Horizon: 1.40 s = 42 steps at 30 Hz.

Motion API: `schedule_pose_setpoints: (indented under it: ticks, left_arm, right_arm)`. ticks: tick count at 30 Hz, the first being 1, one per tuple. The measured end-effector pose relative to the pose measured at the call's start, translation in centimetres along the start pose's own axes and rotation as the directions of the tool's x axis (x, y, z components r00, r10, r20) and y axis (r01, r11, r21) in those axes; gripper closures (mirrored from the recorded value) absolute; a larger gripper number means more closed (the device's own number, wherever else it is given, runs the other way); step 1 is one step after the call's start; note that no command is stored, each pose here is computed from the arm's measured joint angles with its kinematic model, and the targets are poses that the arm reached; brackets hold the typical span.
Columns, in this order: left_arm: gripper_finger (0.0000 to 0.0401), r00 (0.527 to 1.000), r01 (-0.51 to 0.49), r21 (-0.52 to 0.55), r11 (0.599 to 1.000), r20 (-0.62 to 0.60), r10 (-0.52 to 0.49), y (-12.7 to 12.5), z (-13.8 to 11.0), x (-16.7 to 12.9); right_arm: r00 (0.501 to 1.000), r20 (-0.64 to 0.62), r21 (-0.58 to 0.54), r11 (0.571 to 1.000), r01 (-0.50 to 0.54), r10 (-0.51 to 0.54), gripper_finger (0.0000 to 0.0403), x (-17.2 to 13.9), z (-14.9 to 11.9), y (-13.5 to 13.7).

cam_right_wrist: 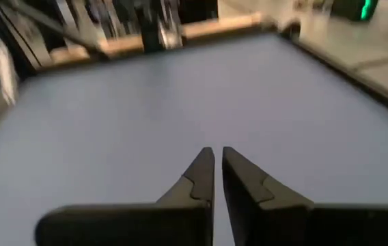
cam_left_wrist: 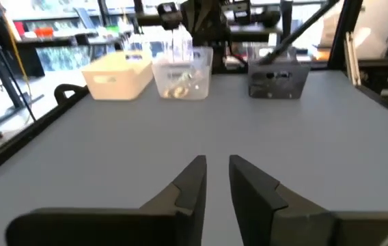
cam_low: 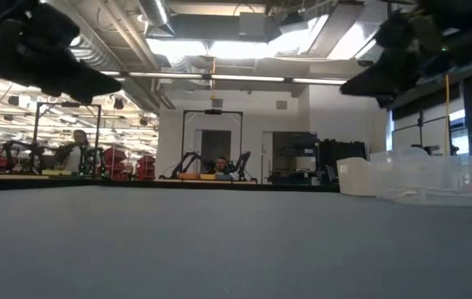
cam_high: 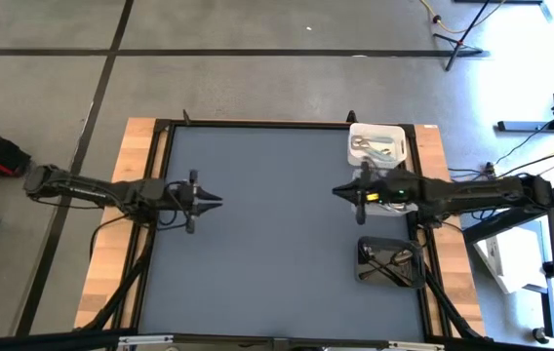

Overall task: Sort silverware by color (type)
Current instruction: Return to Home Position

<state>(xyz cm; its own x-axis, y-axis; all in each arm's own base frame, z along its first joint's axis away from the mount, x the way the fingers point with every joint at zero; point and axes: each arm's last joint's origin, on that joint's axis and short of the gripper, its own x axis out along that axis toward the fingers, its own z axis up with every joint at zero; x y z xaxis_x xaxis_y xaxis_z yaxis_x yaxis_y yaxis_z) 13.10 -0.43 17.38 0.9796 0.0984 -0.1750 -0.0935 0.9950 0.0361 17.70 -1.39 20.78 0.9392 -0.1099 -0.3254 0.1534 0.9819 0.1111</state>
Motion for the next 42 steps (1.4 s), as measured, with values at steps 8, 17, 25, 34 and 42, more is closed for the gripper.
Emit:
schedule_pose_setpoints:
  ticks: [8,17,25,34,42]
  left_arm:
    - [0.0346,0.999,0.004,0.001,1.0,0.053,-0.004,0.2,-2.1,-1.5]
    - [0.0346,0.997,0.027,0.012,1.0,0.073,-0.028,0.3,-2.1,-2.2]
    - [0.0346,0.993,0.059,-0.023,0.998,0.099,-0.057,0.2,-1.9,-2.4]
    - [0.0346,0.984,0.004,-0.033,0.999,0.178,0.001,0.5,-1.3,-2.9]
    - [0.0346,0.98,-0.002,-0.004,1.0,0.198,0.003,0.5,-1.2,-3.1]
  right_arm:
    - [0.975,0.222,0.048,0.999,-0.009,-0.002,0.0382,-3.3,-2.0,-0.5]
    - [0.954,0.299,0.057,0.998,-0.011,-0.007,0.0382,-5.1,-3.9,-0.9]
    - [0.958,0.286,0.069,0.998,0.009,-0.028,0.0382,-5.5,-6.1,-1.2]
    - [0.956,0.293,0.047,0.999,0.006,-0.02,0.0382,-5.9,-6.4,-1.3]
    - [0.96,0.281,0.073,0.997,-0.002,-0.019,0.0382,-5.8,-6.5,-1.3]
